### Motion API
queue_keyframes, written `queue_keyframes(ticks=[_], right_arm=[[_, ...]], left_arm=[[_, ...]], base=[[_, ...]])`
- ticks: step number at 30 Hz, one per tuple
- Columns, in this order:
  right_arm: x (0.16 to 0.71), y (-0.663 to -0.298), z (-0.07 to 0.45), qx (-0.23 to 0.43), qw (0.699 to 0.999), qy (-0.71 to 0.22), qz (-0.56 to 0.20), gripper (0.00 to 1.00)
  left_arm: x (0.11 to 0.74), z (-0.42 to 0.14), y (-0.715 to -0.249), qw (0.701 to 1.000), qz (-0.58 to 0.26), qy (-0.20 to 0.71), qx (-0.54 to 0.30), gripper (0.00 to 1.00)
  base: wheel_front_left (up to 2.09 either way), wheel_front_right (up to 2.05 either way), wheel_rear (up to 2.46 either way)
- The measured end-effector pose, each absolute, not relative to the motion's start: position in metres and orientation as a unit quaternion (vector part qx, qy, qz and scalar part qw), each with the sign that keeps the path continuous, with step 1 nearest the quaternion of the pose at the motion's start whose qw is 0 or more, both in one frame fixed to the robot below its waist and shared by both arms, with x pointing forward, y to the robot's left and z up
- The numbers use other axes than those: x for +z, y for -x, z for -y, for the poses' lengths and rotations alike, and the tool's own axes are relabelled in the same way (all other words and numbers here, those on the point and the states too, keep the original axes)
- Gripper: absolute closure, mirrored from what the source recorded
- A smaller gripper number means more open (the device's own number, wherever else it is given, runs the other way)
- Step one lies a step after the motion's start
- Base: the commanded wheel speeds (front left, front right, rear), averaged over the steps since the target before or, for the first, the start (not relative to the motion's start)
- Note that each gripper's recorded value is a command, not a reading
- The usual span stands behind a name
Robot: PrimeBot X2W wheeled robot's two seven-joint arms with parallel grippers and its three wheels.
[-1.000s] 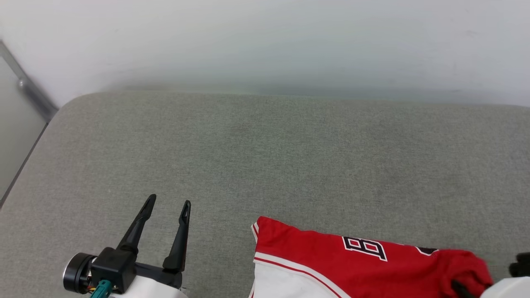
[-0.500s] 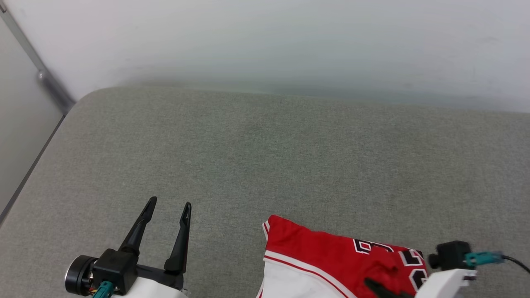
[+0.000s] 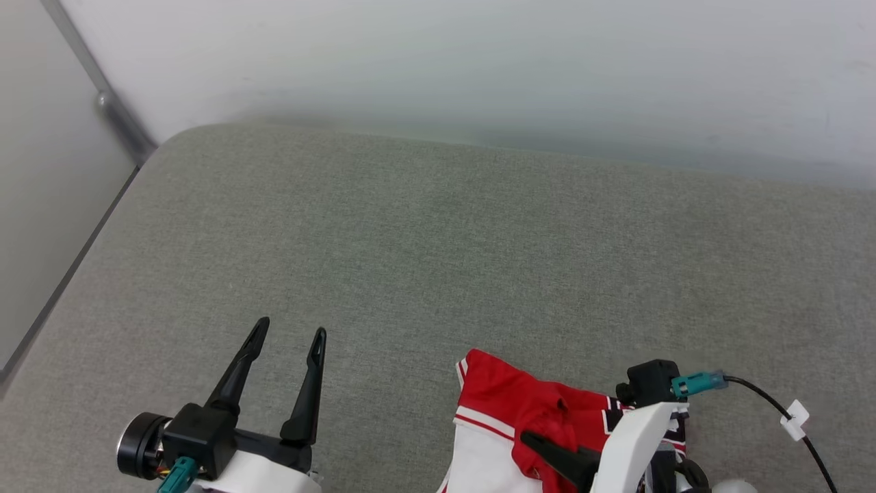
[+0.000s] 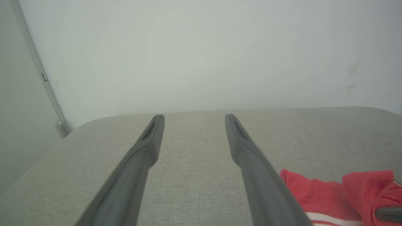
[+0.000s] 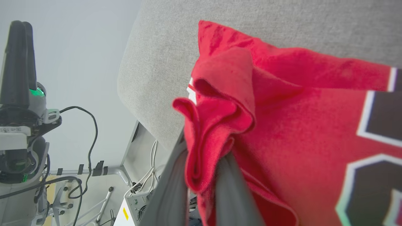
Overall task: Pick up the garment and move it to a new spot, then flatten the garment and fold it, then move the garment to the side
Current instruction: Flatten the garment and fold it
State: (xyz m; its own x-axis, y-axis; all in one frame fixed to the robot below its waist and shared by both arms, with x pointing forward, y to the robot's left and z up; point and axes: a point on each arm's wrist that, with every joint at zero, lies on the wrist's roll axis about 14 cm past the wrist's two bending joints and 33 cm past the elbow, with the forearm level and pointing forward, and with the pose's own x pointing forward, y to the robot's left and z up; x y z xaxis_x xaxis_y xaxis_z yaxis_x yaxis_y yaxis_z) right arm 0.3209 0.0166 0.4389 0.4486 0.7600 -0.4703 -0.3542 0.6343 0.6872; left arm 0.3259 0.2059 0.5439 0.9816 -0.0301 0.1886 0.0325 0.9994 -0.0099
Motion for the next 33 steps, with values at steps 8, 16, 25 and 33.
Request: queue_keyframes(ticks=[8,16,25,33], right_arm=[[0.426,-0.322,-0.045,0.362,0.791,-0.269,-0.414,0.00],[0.448,-0.321,-0.062,0.391,0.782,-0.288,-0.390,0.00],[0.486,-0.382,-0.020,0.339,0.891,-0.155,-0.258,0.00],[0.541,-0.431,0.070,0.238,0.968,0.009,-0.085,0.00]], left_arm=[[0.541,-0.216,-0.320,0.996,0.090,0.004,0.003,0.00],[0.543,-0.214,-0.322,0.996,0.093,0.006,-0.002,0.00],[0.548,-0.201,-0.328,0.994,0.102,0.009,-0.023,0.00],[0.550,-0.189,-0.337,0.993,0.106,0.012,-0.043,0.00]], base=[[0.00,0.00,0.00],[0.00,0.00,0.00],[0.00,0.00,0.00],[0.00,0.00,0.00]])
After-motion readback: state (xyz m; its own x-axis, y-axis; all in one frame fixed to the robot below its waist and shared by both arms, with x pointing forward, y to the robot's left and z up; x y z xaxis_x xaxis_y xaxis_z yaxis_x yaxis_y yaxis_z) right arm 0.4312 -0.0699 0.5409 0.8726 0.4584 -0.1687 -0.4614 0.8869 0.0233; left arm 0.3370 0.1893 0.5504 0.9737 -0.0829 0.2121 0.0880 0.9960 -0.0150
